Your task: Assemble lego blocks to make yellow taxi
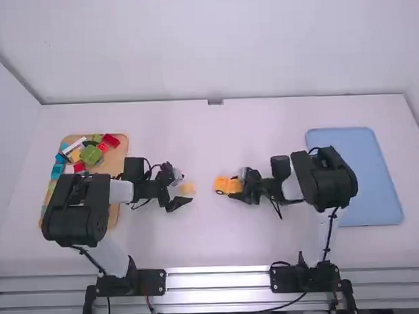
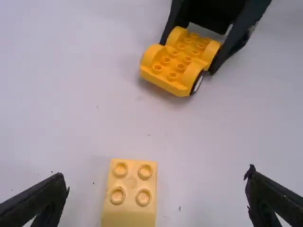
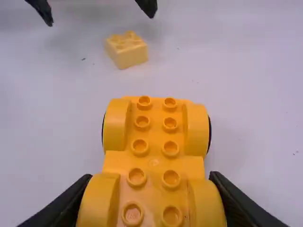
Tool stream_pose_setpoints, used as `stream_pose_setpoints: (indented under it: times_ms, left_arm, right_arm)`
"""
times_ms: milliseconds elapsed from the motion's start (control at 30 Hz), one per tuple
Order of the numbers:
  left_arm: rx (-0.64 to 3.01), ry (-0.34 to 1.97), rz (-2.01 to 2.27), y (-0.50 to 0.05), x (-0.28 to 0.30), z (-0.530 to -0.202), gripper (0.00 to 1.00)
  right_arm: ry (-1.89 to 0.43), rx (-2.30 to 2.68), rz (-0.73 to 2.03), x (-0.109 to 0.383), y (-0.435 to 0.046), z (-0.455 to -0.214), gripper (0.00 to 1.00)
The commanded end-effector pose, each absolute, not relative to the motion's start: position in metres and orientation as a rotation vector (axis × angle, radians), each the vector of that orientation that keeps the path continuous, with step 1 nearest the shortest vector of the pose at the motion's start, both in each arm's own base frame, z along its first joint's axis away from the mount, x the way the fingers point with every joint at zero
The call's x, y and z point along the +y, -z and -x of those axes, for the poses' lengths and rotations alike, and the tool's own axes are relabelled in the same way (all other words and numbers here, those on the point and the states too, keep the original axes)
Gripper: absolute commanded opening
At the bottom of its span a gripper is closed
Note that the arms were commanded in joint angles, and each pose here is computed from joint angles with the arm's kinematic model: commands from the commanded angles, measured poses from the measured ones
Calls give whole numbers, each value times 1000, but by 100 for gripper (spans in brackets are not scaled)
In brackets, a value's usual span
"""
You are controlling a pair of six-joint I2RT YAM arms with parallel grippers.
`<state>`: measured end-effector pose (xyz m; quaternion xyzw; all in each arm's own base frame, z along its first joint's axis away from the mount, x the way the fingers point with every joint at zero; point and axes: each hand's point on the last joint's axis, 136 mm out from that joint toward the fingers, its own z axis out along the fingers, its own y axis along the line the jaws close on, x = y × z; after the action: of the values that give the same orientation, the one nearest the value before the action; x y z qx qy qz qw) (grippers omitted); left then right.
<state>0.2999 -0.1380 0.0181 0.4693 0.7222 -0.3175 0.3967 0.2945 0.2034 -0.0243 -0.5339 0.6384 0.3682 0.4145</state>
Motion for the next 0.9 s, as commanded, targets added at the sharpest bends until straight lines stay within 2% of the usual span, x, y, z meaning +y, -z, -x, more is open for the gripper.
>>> stream_pose_setpoints:
  times_ms: [0,267,633,700,833,867]
  left_arm:
    - [1809,813,-1205,-21,-141,-296,99]
    - [1799,818,-1224,-21,-146,-294,99]
    - [1876,667,-1341,2,-149,-294,99]
    - [1870,657,-1339,1,-148,-296,99]
    - [1881,644,-1321,1,-142,-299,99]
    - [1888,643,-1313,2,-140,-299,99]
  right_arm:
    - [-879,1568,1417,203,18,-298,32]
    - [-862,1543,1643,197,18,-279,30]
    - [-837,1524,1657,198,19,-281,31]
    - [-829,1524,1659,198,20,-281,45]
    - [-831,1525,1658,198,20,-281,62]
    - [-834,1523,1657,198,20,-281,76]
